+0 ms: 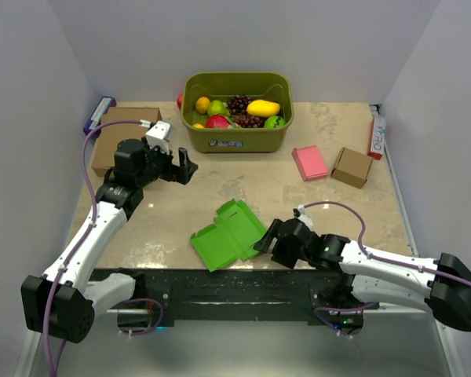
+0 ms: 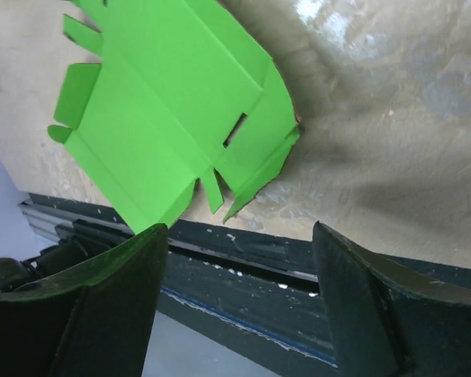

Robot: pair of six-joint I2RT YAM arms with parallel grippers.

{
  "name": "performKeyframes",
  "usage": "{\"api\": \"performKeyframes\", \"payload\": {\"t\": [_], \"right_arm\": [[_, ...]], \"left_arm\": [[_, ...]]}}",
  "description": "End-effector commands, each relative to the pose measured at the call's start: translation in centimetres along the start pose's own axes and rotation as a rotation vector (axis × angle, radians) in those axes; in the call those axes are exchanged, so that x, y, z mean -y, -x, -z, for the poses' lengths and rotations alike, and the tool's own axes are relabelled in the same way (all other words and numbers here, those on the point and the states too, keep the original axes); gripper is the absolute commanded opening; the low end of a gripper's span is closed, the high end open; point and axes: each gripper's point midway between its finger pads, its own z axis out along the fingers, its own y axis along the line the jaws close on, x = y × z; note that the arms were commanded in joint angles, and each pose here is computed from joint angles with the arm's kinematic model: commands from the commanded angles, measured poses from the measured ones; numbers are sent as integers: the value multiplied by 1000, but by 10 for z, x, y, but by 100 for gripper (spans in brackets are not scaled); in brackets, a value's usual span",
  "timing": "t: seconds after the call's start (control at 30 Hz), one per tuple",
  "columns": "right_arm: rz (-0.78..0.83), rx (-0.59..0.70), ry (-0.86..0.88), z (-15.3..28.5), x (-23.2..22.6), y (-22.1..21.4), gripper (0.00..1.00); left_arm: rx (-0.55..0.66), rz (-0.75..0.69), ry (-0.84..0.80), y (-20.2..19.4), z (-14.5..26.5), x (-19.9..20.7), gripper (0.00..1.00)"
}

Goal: Fold the paper box

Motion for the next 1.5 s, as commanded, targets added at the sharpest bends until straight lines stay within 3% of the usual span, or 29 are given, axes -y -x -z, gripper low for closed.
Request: {"api": "performKeyframes", "payload": {"t": [0.0, 0.43, 0.77, 0.93, 1.07, 1.23, 1.37, 1.47], "right_arm": [[-109, 52, -37, -10, 9, -4, 75], [-161, 138, -14, -27, -1, 3, 69], [-103, 234, -80, -37, 7, 19, 55], [-78, 269, -81, -43, 3, 24, 35], [-42, 311, -49, -40, -12, 34, 19], [87, 409, 84, -27, -59, 65, 0], [225, 443, 148, -22, -100, 108, 0], [322, 423, 231, -20, -127, 133, 0]], "left_arm": [[41, -45, -49, 12, -2, 10, 96], [34, -63, -81, 10, -3, 19, 96], [42, -80, -140, 12, -2, 30, 96], [54, -97, -301, 10, 0, 59, 97], [35, -89, -335, 5, -3, 64, 98], [62, -63, -531, 15, 14, 98, 100], [85, -95, -441, 21, 14, 84, 100], [100, -49, -192, 30, 9, 40, 100]]}}
